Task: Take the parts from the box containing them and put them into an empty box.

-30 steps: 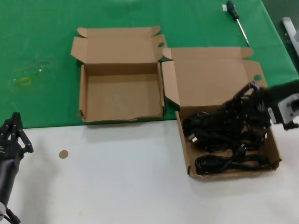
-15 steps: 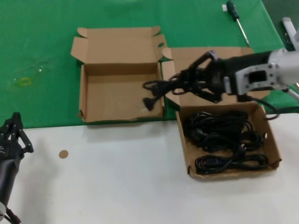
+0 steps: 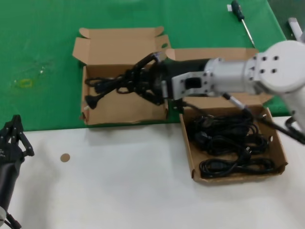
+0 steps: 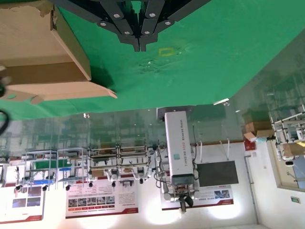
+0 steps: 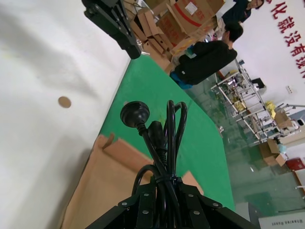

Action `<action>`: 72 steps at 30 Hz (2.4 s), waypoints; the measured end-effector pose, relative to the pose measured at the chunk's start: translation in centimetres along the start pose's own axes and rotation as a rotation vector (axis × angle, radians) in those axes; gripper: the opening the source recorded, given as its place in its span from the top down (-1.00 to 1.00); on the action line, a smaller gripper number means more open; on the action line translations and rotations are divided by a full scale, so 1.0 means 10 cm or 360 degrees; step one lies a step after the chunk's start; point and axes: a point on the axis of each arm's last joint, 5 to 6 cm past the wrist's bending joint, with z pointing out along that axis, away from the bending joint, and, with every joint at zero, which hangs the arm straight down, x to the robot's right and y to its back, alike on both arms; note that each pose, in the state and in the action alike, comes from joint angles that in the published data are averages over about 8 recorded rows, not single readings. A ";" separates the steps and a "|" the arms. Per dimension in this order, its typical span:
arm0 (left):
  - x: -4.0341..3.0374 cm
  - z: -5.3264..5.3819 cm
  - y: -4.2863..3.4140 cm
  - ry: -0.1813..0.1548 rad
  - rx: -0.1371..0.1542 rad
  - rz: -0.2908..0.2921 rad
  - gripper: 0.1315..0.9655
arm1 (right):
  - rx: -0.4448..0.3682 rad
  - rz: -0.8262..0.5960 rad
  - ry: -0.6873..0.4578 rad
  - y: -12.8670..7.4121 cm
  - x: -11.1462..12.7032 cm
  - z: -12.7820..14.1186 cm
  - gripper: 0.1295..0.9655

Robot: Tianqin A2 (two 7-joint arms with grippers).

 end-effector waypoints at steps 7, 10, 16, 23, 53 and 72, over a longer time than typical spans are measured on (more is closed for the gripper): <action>0.000 0.00 0.000 0.0000 0.0000 0.0000 0.95 | -0.0035 0.0022 0.0010 0.07 -0.11 0.35 0.79; 0.000 0.00 0.000 0.0000 0.0000 0.0000 0.95 | -0.0065 0.0030 0.0005 0.13 -0.15 0.44 0.79; 0.000 0.00 0.000 0.0000 0.0000 0.0000 0.95 | -0.0118 0.0038 -0.0007 0.25 -0.22 0.54 0.79; 0.000 0.00 0.000 0.0000 0.0000 0.0000 0.95 | -0.0167 0.0039 -0.0032 0.35 -0.28 0.58 0.79; 0.000 0.00 0.000 0.0000 0.0000 0.0000 0.95 | -0.0196 0.0025 -0.0006 0.44 -0.32 0.75 0.26; 0.000 0.00 0.000 0.0000 0.0000 0.0000 0.95 | -0.0164 -0.0008 0.0087 0.34 -0.28 0.32 -0.54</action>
